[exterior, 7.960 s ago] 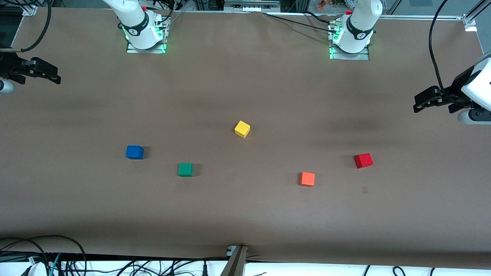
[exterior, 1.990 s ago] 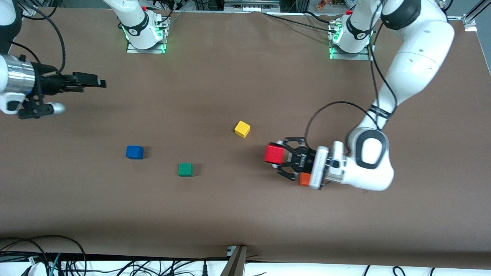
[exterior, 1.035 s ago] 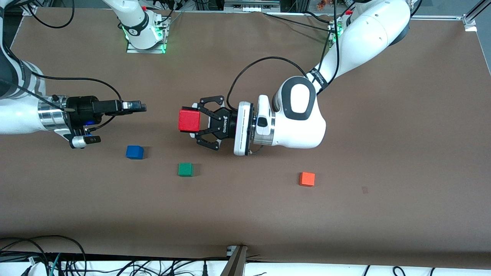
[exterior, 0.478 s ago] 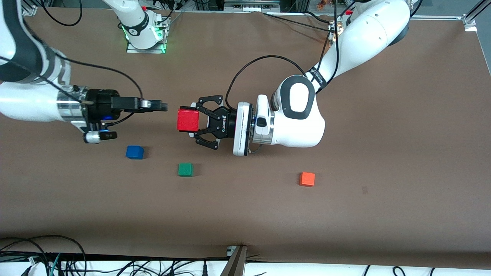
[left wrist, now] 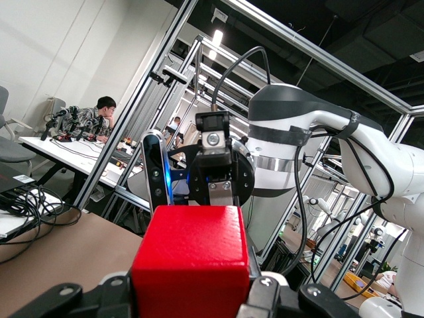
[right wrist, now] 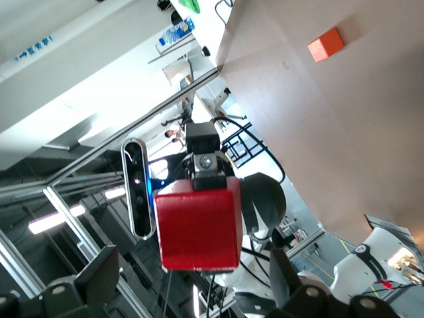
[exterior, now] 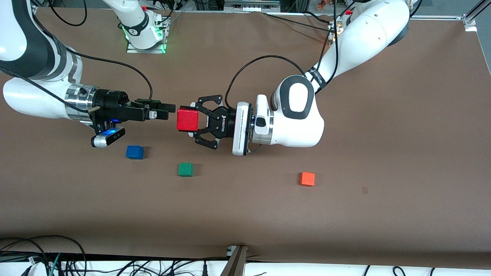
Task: Pass red block to right arm, stack on blue
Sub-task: 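Grasp the red cube with the right gripper from the left gripper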
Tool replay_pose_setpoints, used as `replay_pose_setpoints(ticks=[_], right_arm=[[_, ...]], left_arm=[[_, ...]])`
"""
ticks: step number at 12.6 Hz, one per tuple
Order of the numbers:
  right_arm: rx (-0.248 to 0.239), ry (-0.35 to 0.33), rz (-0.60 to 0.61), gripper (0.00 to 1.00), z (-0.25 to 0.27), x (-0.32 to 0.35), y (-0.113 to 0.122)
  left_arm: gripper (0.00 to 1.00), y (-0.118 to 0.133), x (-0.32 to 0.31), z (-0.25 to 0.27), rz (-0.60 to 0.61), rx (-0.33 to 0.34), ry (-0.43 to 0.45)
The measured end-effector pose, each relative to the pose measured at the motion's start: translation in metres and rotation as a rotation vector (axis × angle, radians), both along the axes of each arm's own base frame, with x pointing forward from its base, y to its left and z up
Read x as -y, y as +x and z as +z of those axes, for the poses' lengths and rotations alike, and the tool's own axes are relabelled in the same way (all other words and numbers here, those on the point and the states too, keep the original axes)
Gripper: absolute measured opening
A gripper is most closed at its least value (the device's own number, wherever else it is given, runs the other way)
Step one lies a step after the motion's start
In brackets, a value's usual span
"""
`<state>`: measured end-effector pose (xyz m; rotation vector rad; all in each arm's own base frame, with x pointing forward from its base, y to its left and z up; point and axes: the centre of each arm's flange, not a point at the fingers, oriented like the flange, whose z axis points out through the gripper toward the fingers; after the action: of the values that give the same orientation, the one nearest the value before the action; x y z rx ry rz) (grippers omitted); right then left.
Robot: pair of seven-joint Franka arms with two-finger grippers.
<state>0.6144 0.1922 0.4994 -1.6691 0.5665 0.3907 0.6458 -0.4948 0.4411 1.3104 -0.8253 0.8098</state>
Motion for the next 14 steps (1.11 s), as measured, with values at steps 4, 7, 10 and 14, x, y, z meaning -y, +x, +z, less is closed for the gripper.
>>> replay_pose_setpoints(ticks=[4, 7, 10, 14], right_arm=[[0.016, -0.058, -0.015, 0.96, -0.005, -0.046, -0.009], [0.030, -0.082, -0.001, 0.68, -0.005, -0.048, -0.010], [0.040, -0.084, -0.001, 0.57, -0.004, -0.046, -0.009], [0.041, -0.084, -0.001, 0.57, -0.003, -0.046, -0.009]], left_arm=[[0.56, 0.000, 0.000, 0.000, 0.000, 0.000, 0.001], [0.56, -0.001, 0.001, -0.003, -0.003, -0.004, 0.004], [0.56, -0.002, 0.002, -0.005, -0.004, -0.016, 0.006], [0.56, -0.002, 0.002, -0.005, -0.003, -0.016, 0.006]])
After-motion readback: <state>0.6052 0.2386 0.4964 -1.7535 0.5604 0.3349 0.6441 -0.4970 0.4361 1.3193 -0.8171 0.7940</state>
